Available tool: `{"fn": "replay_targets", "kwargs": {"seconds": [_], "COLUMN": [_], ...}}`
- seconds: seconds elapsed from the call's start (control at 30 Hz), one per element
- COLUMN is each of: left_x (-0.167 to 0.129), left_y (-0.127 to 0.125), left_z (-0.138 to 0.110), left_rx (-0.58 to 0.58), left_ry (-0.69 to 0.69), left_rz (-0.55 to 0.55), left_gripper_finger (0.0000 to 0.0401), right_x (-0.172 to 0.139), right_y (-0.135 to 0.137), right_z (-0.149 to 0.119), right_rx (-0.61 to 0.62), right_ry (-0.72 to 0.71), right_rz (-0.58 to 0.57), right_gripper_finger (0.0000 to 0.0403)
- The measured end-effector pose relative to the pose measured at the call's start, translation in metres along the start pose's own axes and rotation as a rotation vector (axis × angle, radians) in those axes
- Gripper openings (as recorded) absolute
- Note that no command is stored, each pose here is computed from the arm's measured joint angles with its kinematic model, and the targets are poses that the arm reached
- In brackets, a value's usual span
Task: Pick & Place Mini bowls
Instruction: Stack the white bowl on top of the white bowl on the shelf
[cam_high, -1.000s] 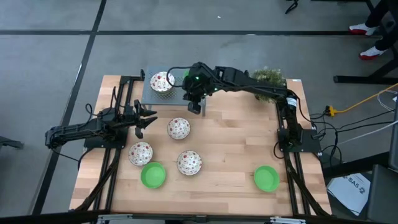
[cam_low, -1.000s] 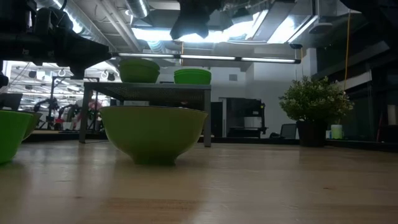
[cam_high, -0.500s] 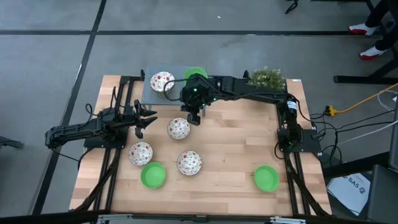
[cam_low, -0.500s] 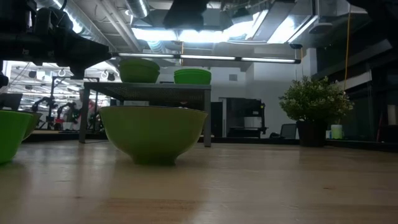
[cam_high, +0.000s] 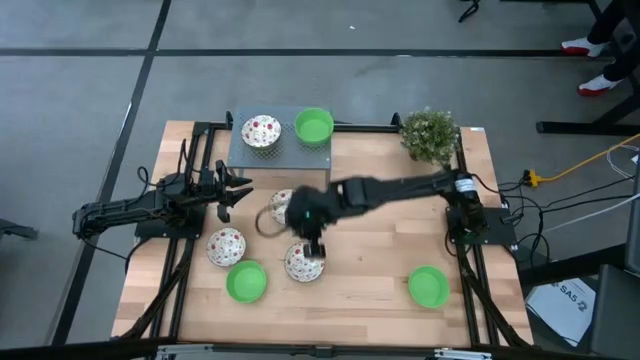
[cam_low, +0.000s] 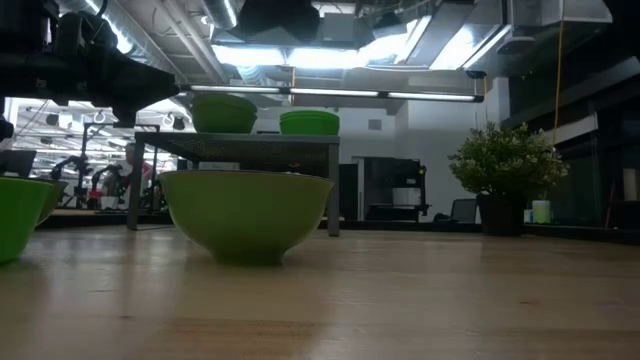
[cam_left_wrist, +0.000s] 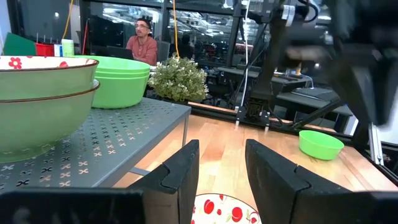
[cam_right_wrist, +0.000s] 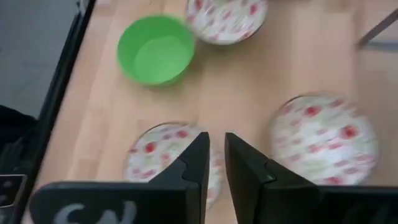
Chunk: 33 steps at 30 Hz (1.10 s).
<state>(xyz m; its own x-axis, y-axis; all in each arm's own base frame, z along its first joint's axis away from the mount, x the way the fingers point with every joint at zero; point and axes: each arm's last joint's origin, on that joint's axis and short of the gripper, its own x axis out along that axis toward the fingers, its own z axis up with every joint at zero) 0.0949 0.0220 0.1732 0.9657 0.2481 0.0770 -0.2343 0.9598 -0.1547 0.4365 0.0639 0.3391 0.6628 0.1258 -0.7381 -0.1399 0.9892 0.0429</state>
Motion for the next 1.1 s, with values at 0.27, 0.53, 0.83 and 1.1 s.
{"fn": "replay_targets", "kwargs": {"seconds": [0.27,0.53,0.83,1.1], "left_x": [0.0,0.0,0.0,0.0], "left_y": [0.0,0.0,0.0,0.0], "left_z": [0.0,0.0,0.0,0.0], "left_rx": [0.0,0.0,0.0,0.0], "left_ry": [0.001,0.0,0.001,0.0], "left_rz": [0.0,0.0,0.0,0.0], "left_gripper_finger": [0.0125,0.0125,0.0125,0.0125], "right_x": [0.027,0.051,0.079,0.094], "right_y": [0.063,0.1,0.112,0.105], "right_z": [-0.03,-0.062,-0.098,-0.122], "right_rx": [0.209,0.238,0.07,-0.083], "right_ry": [0.093,0.101,0.097,0.108], "right_rz": [0.05,-0.016,-0.009,-0.117], "right_gripper_finger": [0.0079,0.0177,0.0205,0.0187]}}
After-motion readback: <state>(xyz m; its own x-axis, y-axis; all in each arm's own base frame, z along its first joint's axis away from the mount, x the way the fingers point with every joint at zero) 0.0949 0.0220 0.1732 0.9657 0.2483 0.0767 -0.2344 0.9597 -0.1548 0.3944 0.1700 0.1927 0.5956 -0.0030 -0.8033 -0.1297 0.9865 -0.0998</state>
